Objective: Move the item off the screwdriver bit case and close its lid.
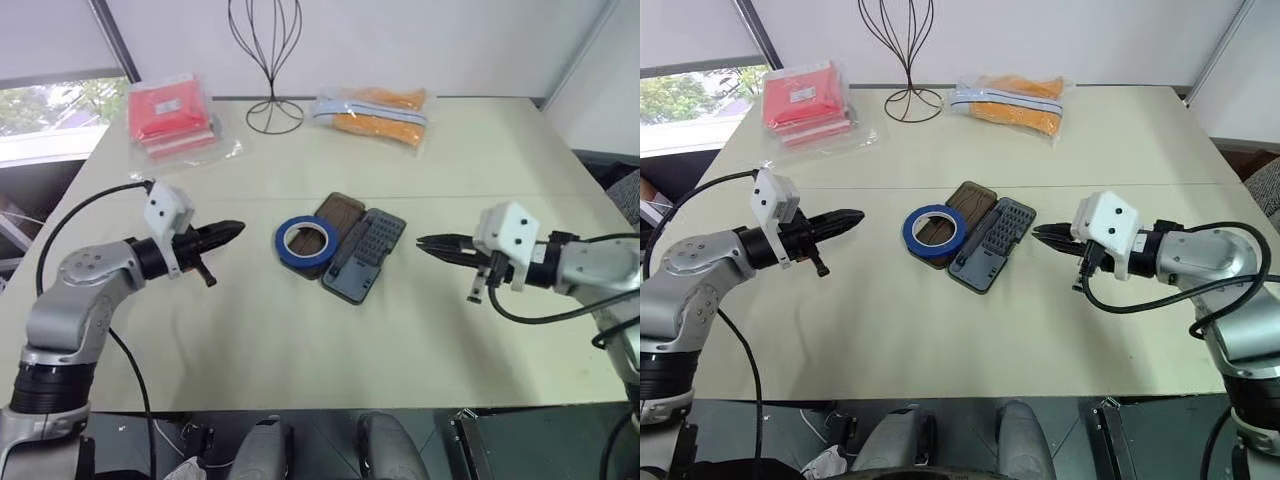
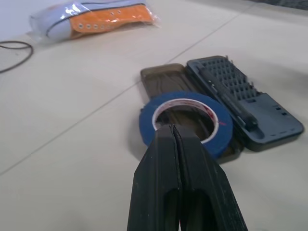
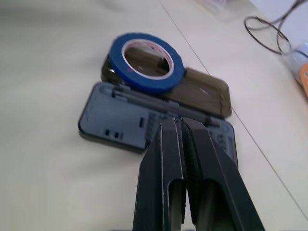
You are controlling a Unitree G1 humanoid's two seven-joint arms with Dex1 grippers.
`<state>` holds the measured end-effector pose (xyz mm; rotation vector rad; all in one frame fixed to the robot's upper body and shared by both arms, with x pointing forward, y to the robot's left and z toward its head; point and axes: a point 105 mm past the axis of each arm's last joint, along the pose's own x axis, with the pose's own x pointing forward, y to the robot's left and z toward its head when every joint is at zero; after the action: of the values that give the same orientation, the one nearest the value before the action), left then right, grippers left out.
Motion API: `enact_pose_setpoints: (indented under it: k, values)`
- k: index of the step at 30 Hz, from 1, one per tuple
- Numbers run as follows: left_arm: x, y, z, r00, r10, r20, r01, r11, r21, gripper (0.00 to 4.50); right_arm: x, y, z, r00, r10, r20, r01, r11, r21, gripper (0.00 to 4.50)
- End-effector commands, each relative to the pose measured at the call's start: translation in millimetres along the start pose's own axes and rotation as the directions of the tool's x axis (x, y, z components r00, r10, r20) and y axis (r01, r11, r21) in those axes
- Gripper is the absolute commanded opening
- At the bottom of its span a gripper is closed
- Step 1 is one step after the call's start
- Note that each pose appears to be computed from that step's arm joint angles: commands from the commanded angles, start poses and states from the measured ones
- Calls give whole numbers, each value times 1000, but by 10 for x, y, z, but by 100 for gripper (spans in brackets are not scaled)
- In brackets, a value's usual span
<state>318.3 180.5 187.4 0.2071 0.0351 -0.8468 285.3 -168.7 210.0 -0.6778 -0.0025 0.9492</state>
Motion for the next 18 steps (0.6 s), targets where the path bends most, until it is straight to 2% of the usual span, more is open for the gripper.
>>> enact_pose_setpoints:
  k: [1,12,18]
  values:
    - [-23,40,121,1000,12,25,-13,998,56,0,5,-14,147,999,-2,35,4,999,-47,16]
    - [47,31,171,999,2,32,-4,999,44,0,34,-21,165,999,-16,45,18,998,-52,16]
    - [66,76,67,1000,-4,12,4,1000,17,0,19,-32,156,999,-26,39,28,998,-54,16]
